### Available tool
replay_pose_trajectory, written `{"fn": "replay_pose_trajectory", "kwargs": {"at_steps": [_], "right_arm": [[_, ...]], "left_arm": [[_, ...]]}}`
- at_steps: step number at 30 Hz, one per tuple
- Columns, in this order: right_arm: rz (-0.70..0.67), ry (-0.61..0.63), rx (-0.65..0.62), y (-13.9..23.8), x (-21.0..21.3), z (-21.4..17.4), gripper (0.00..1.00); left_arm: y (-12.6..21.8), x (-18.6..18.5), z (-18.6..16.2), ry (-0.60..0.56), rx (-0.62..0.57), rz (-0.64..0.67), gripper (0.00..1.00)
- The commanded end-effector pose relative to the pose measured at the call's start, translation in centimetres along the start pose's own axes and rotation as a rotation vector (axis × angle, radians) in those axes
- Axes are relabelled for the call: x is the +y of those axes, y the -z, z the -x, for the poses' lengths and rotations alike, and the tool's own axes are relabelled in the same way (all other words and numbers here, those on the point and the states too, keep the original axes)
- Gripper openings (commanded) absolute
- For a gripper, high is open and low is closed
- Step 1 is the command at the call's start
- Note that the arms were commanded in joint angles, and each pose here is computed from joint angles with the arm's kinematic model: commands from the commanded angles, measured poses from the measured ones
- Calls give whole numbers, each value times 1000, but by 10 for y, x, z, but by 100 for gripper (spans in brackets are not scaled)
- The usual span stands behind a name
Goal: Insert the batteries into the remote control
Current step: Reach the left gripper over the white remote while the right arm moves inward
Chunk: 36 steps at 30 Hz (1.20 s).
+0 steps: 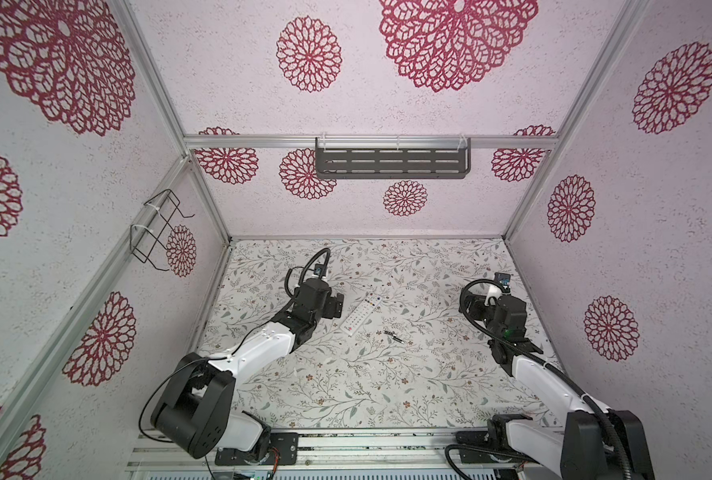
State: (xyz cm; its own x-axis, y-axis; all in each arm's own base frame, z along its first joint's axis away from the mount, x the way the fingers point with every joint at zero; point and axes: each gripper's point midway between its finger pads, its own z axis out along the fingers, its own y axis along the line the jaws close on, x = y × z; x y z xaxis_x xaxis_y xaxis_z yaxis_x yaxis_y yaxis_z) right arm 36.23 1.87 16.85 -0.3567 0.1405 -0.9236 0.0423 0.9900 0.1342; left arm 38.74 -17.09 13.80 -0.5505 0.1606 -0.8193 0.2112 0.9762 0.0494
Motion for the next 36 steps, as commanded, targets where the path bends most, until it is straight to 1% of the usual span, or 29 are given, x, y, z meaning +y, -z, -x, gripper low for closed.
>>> {"fn": "replay_pose_trajectory", "kwargs": {"at_steps": [1, 7, 11, 15, 18, 20, 28, 33, 36], "right_arm": [[66, -48, 111, 14, 16, -15, 99], [102, -79, 148, 31, 27, -21, 99], [109, -89, 168, 39, 28, -26, 99], [112, -88, 175, 46, 28, -29, 99], [112, -84, 179, 49, 27, -32, 99], [114, -85, 174, 51, 27, -32, 99], [142, -69, 170, 53, 32, -28, 99], [167, -68, 158, 52, 36, -26, 99], [181, -65, 157, 52, 39, -25, 99]], "left_arm": [[-12, -36, -13, -91, 101, -98, 97], [-45, -70, -19, -233, 189, -111, 97], [-60, -88, -22, -271, 253, -165, 98], [-64, -103, -32, -303, 327, -229, 97], [-66, -106, -40, -326, 378, -241, 98], [-72, -107, -55, -346, 428, -228, 97], [-75, -95, -75, -390, 458, -126, 97], [-72, -96, -86, -419, 496, -137, 98], [-70, -96, -99, -425, 528, -158, 99]]}}
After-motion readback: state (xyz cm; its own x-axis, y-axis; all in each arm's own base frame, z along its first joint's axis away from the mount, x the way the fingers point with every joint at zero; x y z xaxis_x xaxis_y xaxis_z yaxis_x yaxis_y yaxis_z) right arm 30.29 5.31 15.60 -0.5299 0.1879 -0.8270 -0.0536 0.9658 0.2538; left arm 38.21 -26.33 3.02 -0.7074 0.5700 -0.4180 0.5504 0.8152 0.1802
